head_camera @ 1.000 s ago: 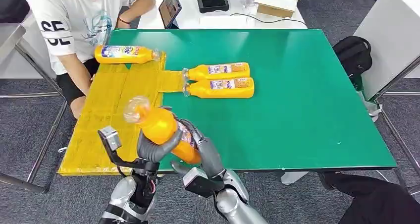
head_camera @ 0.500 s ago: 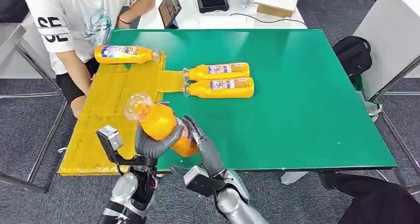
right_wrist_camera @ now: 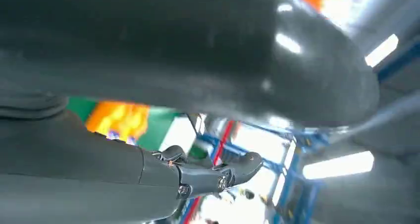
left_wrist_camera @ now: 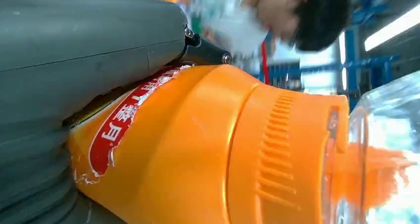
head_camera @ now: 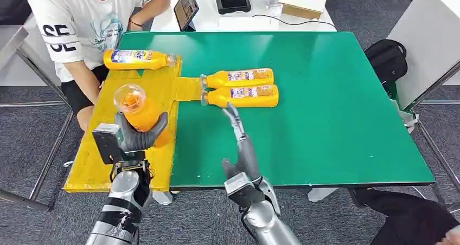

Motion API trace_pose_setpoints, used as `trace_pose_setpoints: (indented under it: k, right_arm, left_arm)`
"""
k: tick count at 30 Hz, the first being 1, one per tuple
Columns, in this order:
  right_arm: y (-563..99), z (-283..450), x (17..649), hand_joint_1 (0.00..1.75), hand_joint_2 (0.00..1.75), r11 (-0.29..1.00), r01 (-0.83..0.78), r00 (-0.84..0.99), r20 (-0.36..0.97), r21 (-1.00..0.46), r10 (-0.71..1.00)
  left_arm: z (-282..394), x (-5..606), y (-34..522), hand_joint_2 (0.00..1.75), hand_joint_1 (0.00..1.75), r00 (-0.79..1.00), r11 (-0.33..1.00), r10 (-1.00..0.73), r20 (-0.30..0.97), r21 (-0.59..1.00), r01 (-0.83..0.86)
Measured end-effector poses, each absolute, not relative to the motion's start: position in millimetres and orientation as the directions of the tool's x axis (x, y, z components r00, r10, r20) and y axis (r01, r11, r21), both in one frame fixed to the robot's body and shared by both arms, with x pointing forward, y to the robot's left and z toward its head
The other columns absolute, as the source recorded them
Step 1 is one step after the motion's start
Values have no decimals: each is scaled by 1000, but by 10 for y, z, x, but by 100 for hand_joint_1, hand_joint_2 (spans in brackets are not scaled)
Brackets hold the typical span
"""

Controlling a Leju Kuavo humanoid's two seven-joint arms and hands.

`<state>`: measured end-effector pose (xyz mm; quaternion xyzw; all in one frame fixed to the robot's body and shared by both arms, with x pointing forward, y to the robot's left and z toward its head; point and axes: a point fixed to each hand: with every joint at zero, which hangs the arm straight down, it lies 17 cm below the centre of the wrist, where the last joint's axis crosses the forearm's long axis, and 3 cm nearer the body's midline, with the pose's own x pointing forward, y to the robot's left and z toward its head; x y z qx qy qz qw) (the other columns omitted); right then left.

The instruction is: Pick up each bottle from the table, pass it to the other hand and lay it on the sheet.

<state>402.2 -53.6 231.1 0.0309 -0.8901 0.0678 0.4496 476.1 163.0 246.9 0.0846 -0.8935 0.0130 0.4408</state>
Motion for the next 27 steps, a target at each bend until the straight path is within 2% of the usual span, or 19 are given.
trace_pose_setpoints:
  k: [4, 8, 9, 10, 11, 13, 18, 23, 27]
  right_arm:
    - [-660, 2439, 4009, 0, 0, 996, -71, -625, 780, -62, 4]
    - [-666, 2445, 4008, 0, 0, 996, -69, -627, 779, -61, 4]
    - [-710, 2495, 4000, 0, 0, 997, -51, -638, 770, -51, 6]
    - [-799, 2586, 3981, 0, 0, 999, -13, -659, 752, -32, 16]
    - [-968, 2704, 3971, 0, 0, 998, 68, -675, 736, 6, 42]
    - [-1027, 2777, 3959, 0, 0, 995, 96, -686, 726, 20, 52]
    - [-1069, 2831, 3956, 0, 0, 993, 105, -690, 722, 47, 39]
    - [-1067, 2837, 3957, 0, 0, 993, 104, -690, 723, 53, 33]
    - [-1059, 2838, 3954, 0, 0, 993, 101, -690, 723, 55, 30]
  left_arm:
    - [2465, 4827, 1670, 175, 175, -586, 937, -341, 735, 218, -271]
    - [2471, 4833, 1670, 175, 175, -586, 934, -351, 730, 226, -277]
    - [2454, 4868, 1686, 175, 175, -575, 896, -442, 689, 305, -323]
    - [2408, 4958, 1720, 175, 175, -539, 821, -570, 620, 421, -385]
    - [2252, 5099, 1669, 175, 175, -473, 600, -788, 395, 667, -442]
    - [2134, 5174, 1667, 175, 175, -449, 445, -863, 233, 771, -455]
    - [1841, 5374, 1927, 175, 175, -361, 221, -931, 56, 873, -436]
    - [1626, 5488, 2142, 175, 175, -317, 115, -948, -17, 912, -393]
    - [1326, 5556, 2260, 175, 175, -307, 91, -952, -5, 951, -296]
